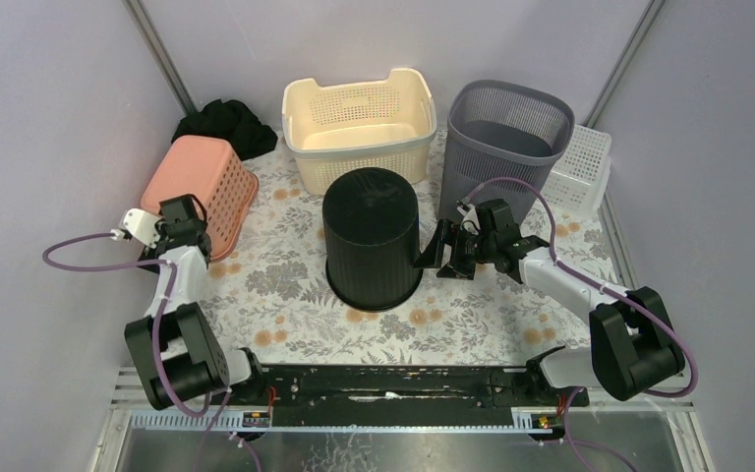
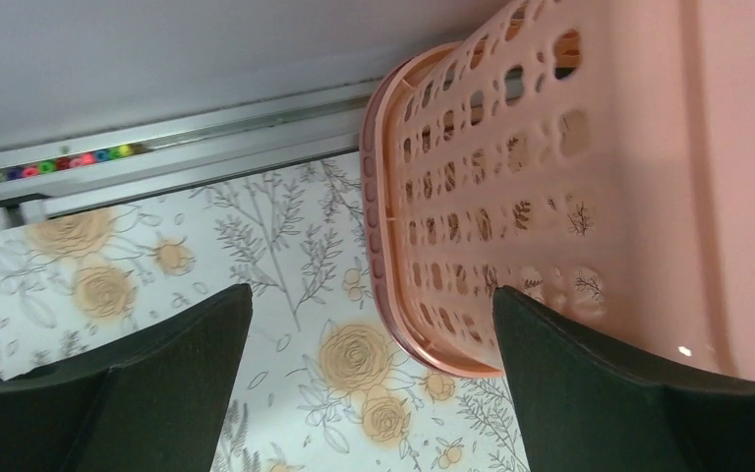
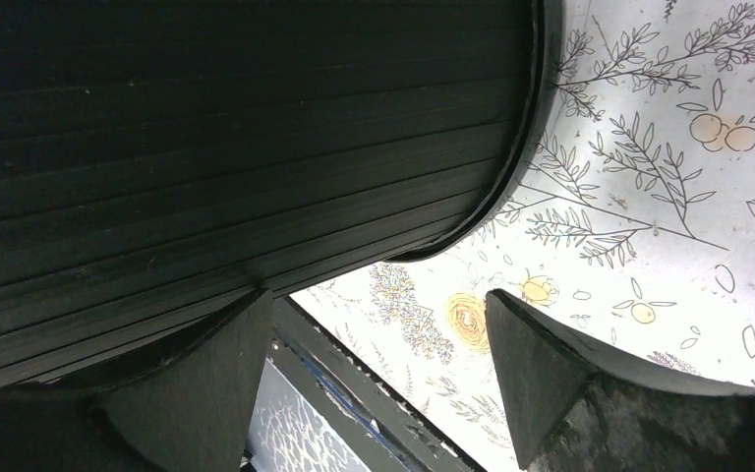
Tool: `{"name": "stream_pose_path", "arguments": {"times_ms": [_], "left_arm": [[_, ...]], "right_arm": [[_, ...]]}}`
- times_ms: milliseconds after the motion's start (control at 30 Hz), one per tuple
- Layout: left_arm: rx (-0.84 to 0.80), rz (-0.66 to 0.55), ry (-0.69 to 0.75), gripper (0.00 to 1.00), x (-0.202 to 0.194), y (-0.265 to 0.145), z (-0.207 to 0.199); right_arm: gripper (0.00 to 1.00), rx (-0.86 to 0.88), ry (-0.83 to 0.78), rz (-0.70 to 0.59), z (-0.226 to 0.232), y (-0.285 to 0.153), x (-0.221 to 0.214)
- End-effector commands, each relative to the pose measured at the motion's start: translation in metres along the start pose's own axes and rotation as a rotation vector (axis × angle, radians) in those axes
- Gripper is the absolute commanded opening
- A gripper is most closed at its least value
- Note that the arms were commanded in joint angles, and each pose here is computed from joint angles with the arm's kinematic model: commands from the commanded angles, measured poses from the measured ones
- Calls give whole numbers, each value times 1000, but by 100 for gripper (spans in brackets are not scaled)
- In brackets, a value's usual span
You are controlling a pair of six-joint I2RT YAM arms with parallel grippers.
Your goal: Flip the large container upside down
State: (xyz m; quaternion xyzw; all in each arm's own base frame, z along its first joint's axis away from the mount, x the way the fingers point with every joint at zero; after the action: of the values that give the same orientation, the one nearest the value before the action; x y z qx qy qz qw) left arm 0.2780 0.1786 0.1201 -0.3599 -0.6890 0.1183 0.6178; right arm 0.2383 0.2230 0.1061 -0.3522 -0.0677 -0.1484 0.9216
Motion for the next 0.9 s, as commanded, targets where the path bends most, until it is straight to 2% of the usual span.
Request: {"name": "stream_pose_path", "arguments": {"times_ms": [0, 533, 700, 867], "left_arm": [[-116, -44, -40, 100, 12, 14, -36], [-206, 24, 131, 100, -5, 63, -87], [-246, 38, 137, 100, -5, 57, -92], [-302, 42, 119, 100, -2, 34, -89]], "right_arm": [[86, 44, -38, -34, 21, -7, 18], [86, 16, -97, -135, 29, -1, 54], [86, 18, -76, -126, 23, 12, 56], [86, 20, -71, -130, 18, 15, 53]]}}
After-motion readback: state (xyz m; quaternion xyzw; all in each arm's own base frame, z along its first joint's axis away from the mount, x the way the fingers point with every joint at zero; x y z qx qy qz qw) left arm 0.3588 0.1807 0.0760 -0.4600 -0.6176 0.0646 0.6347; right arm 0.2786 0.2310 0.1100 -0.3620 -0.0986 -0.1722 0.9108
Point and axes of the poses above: each gripper's point midway between its finger pads, its own y axis out along the fingers, its own z axis along the line the jaws close on, x = y × z, the point moved 1 cm from there along -y, back along the fingers, and after that the axes turned 3 degrees about y, right-handed, at the moved point
